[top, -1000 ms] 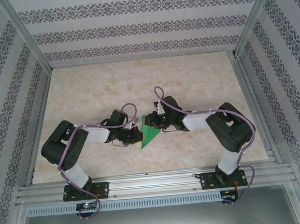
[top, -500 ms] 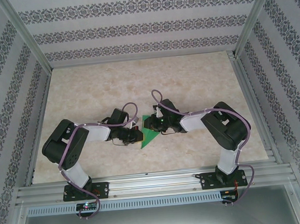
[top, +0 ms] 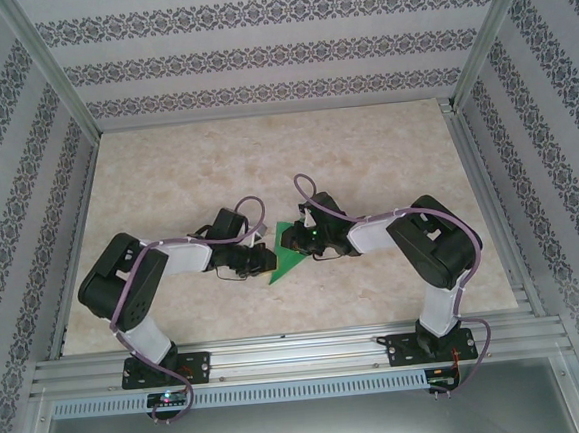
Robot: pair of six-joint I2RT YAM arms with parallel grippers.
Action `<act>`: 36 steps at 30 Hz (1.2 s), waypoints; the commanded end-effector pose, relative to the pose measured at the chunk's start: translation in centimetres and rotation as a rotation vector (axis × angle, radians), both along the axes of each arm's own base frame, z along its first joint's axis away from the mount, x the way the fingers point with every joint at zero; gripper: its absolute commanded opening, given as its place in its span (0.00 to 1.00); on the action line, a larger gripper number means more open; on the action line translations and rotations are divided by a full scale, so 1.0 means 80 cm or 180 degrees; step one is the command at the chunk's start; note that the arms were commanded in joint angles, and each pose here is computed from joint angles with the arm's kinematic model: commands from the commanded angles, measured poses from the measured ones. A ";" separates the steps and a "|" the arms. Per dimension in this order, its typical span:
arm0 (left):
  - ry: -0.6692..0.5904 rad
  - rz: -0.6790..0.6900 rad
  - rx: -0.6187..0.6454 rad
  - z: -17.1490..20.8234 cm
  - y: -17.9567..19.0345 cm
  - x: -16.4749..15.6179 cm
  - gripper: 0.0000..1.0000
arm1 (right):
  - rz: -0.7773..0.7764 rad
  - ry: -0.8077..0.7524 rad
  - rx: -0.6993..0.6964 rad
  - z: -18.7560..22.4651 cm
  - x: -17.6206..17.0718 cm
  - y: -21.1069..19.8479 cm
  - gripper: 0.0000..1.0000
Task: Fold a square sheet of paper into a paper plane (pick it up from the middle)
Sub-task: Fourth fold the wing at the center of the table.
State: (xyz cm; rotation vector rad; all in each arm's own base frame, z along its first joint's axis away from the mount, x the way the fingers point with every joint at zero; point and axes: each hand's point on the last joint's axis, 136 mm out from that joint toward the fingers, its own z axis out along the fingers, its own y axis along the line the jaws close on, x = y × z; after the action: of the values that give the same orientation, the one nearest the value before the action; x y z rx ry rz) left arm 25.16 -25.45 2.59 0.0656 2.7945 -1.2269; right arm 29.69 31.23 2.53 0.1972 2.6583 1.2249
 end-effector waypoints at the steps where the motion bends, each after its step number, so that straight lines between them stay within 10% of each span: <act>1: -0.0073 0.0137 0.0073 0.007 0.011 0.004 0.15 | -0.0079 0.0029 -0.0091 -0.007 0.000 -0.012 0.19; 36: 0.0270 0.0060 0.0101 -0.033 0.011 -0.016 0.01 | 0.0197 0.0004 0.0106 0.021 -0.004 0.024 0.21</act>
State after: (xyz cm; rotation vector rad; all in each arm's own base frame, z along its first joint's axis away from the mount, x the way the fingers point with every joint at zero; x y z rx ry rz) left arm 24.88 -25.74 1.78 0.0447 2.8000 -1.2716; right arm 29.34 32.76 4.62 0.1291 2.6389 1.3072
